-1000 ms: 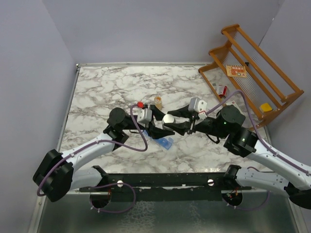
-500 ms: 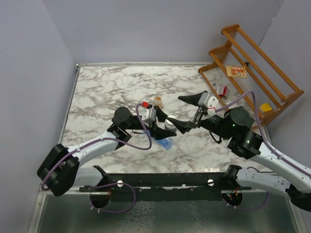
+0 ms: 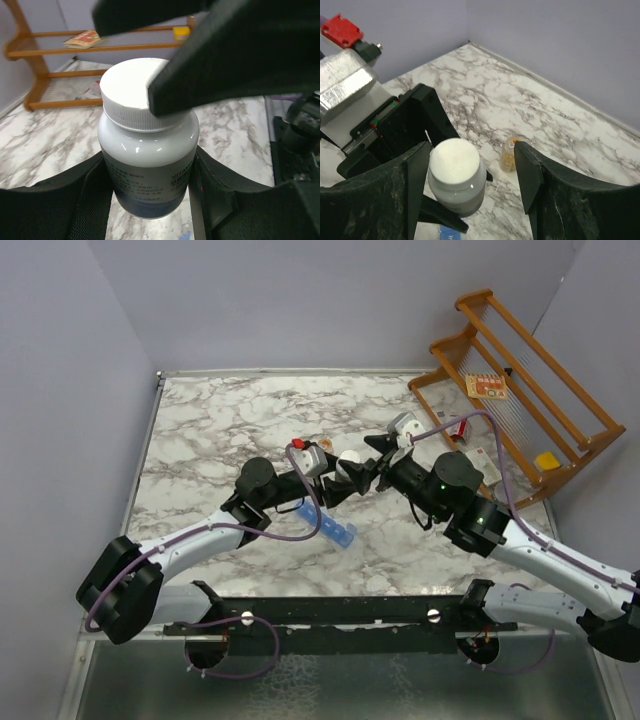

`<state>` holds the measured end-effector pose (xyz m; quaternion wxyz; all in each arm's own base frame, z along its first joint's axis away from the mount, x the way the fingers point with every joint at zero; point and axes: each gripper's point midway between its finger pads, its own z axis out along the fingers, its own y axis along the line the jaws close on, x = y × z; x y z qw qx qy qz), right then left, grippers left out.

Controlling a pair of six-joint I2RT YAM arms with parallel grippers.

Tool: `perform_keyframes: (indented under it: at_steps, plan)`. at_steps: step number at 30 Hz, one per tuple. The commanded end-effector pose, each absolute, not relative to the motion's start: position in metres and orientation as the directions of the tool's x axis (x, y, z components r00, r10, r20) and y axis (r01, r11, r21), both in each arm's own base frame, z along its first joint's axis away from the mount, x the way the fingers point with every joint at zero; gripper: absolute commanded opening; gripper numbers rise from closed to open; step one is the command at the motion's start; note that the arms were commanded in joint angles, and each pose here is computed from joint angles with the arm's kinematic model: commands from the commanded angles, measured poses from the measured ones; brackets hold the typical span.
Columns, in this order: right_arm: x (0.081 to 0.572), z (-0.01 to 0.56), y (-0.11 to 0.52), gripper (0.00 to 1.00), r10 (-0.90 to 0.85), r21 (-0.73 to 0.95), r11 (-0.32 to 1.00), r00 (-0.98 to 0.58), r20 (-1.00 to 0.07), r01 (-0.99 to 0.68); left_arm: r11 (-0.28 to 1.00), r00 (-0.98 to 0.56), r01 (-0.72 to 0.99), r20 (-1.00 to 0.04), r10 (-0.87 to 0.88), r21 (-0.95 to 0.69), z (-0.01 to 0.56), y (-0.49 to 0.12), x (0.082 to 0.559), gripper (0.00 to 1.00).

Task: Sort the pills into containers
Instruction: Unscrew the lid of the pill bottle.

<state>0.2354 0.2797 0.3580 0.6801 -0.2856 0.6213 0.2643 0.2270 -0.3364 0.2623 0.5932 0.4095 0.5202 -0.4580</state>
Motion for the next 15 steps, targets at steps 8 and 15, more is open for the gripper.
perform_keyframes:
  at_steps: [8, 15]
  plan:
    - [0.257, 0.354, 0.277, 0.72, 0.056, 0.002, 0.779, 0.066, -0.996, -0.627, 0.45, 0.153, 0.89, -0.979, -0.137, 0.076, 0.291, -0.319, 0.258, 0.0]
    - [0.259, 0.354, 0.285, 0.72, 0.08, 0.025, 0.772, 0.059, -0.995, -0.635, 0.457, 0.147, 0.887, -0.98, -0.132, 0.071, 0.287, -0.319, 0.26, 0.0]
